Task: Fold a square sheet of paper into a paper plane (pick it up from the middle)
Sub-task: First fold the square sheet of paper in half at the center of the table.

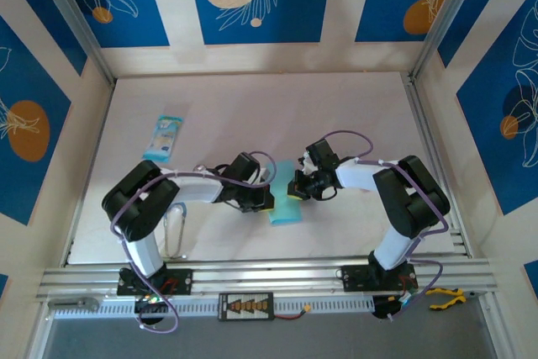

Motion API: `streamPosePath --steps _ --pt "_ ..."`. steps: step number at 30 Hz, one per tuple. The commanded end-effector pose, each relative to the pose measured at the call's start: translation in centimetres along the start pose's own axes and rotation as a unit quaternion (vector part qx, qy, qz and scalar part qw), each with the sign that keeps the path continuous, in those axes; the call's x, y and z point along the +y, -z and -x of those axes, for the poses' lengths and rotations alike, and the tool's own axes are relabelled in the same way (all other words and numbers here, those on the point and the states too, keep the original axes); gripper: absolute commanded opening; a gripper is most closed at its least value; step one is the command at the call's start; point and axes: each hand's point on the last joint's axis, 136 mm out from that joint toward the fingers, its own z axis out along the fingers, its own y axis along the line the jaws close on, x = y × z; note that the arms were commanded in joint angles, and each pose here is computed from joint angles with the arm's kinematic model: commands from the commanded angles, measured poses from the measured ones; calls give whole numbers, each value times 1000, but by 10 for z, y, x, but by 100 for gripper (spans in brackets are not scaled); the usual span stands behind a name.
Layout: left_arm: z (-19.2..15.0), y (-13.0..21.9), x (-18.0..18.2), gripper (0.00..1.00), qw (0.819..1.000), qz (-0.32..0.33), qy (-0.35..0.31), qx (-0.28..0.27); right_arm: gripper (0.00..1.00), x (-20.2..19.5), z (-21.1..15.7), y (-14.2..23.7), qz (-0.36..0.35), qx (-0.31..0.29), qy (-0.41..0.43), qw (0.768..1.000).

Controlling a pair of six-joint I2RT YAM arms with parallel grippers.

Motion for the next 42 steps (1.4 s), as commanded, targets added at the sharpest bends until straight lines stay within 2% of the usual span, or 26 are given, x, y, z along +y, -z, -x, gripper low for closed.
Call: streamPosePath --steps 1,6,14,24,32,42 --pt "0 10 -18 0 1000 -21 2 -4 0 -49 -26 -5 -87 30 -53 994" --pt "-2 4 -34 1 999 -38 -1 2 0 -50 -25 -5 -88 28 -54 994" --pt "-29 -15 -1 1 999 -7 21 39 0 -52 -27 -5 -89 29 -56 994" --pt "-63 -8 29 1 998 19 22 59 0 -54 -27 -4 -90 29 -58 994" --pt "-73 1 19 2 997 14 -14 69 0 -54 -27 -4 -89 30 -60 994" --pt "-81 3 14 2 992 60 -66 85 0 -55 -28 -4 -88 30 -60 994"
